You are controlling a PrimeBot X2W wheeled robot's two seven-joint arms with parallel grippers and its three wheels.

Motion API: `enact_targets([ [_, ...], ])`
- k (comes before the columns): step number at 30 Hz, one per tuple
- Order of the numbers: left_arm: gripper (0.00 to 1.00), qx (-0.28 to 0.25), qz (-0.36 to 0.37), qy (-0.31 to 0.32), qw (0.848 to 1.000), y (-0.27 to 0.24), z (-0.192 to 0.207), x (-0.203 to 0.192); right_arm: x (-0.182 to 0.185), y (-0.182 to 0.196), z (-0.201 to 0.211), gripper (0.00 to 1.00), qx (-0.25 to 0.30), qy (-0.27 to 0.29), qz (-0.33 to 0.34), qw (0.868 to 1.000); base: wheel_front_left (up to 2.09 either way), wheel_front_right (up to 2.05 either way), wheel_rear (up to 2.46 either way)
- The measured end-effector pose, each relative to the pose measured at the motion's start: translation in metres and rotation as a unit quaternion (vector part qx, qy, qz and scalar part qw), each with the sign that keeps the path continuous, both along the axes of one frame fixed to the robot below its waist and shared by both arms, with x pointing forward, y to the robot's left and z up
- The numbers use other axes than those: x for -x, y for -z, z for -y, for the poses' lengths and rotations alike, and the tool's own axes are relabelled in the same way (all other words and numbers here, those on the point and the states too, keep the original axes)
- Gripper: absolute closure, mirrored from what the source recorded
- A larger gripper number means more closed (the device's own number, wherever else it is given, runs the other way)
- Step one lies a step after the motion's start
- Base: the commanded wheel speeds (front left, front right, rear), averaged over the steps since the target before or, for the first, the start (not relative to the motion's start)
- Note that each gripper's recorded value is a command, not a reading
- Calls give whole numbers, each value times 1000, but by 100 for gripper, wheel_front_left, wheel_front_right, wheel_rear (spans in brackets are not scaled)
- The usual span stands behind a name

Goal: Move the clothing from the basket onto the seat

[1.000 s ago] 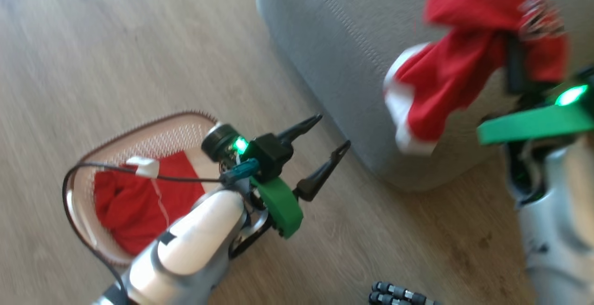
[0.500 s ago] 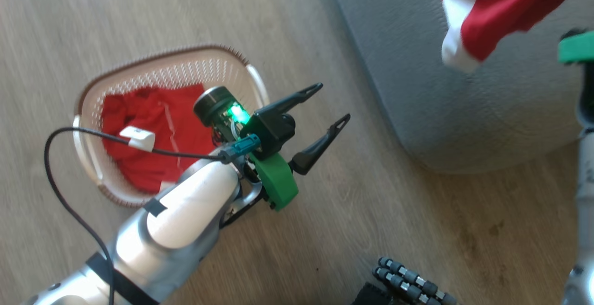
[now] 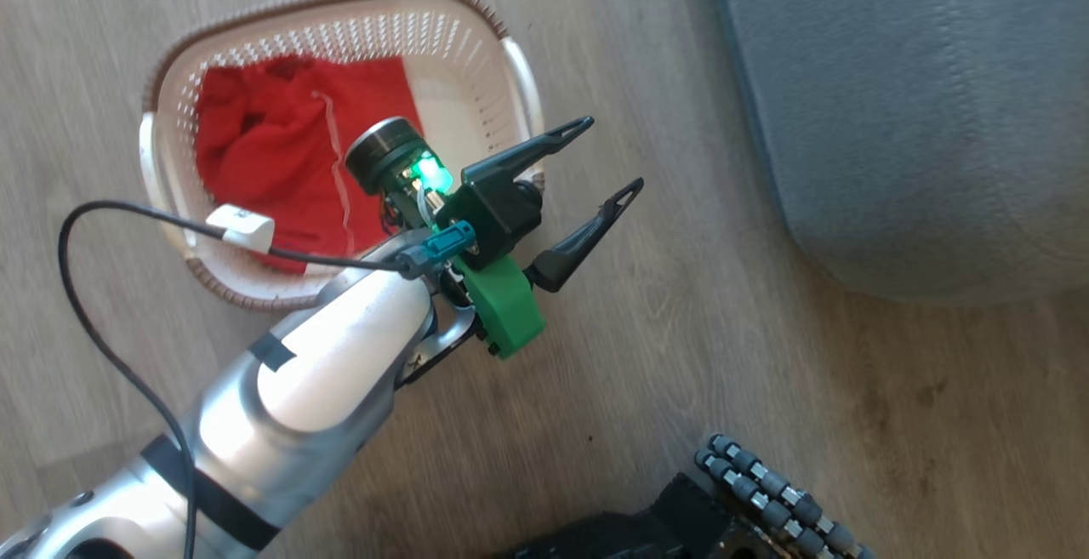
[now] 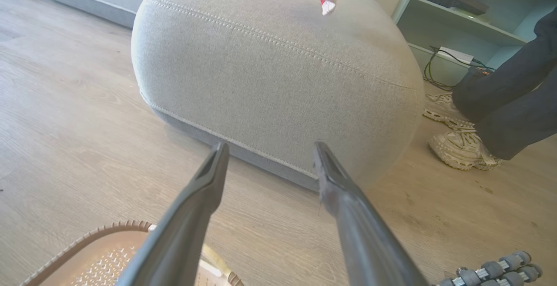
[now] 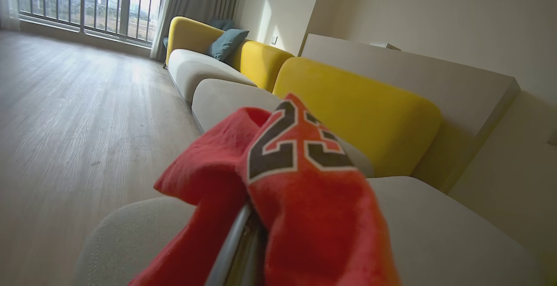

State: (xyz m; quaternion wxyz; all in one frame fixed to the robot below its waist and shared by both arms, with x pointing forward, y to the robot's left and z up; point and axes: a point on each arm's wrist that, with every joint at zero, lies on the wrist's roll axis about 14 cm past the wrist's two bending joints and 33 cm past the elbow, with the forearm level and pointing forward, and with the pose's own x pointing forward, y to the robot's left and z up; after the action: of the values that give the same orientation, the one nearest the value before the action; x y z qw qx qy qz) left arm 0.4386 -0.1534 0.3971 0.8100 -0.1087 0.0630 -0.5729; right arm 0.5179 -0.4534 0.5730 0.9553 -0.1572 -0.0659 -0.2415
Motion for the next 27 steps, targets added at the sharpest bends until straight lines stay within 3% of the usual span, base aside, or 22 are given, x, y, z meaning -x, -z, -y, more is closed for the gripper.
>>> enact_targets([
  [12,0,-20,-32,-18,999,42,-20,-7,-12,25,68,100,-6,107,-35,994,0,0,0],
  [17,0,-25,-40,-27,999,53,-27,-11,-8,68,79,100,-53,142,-71,986,0,0,0],
  [22,0,-28,-50,-31,998,62,-30,-12,-10,123,64,100,-104,139,-120,978,0,0,0],
  [23,0,-28,-50,-31,998,62,-31,-12,-11,130,60,87,-110,135,-126,977,0,0,0],
  [25,0,-29,-47,-32,998,60,-31,-12,-11,140,54,0,-123,131,-133,975,0,0,0],
  [27,0,-28,-43,-33,998,56,-31,-14,-10,143,49,0,-127,124,-139,974,0,0,0],
])
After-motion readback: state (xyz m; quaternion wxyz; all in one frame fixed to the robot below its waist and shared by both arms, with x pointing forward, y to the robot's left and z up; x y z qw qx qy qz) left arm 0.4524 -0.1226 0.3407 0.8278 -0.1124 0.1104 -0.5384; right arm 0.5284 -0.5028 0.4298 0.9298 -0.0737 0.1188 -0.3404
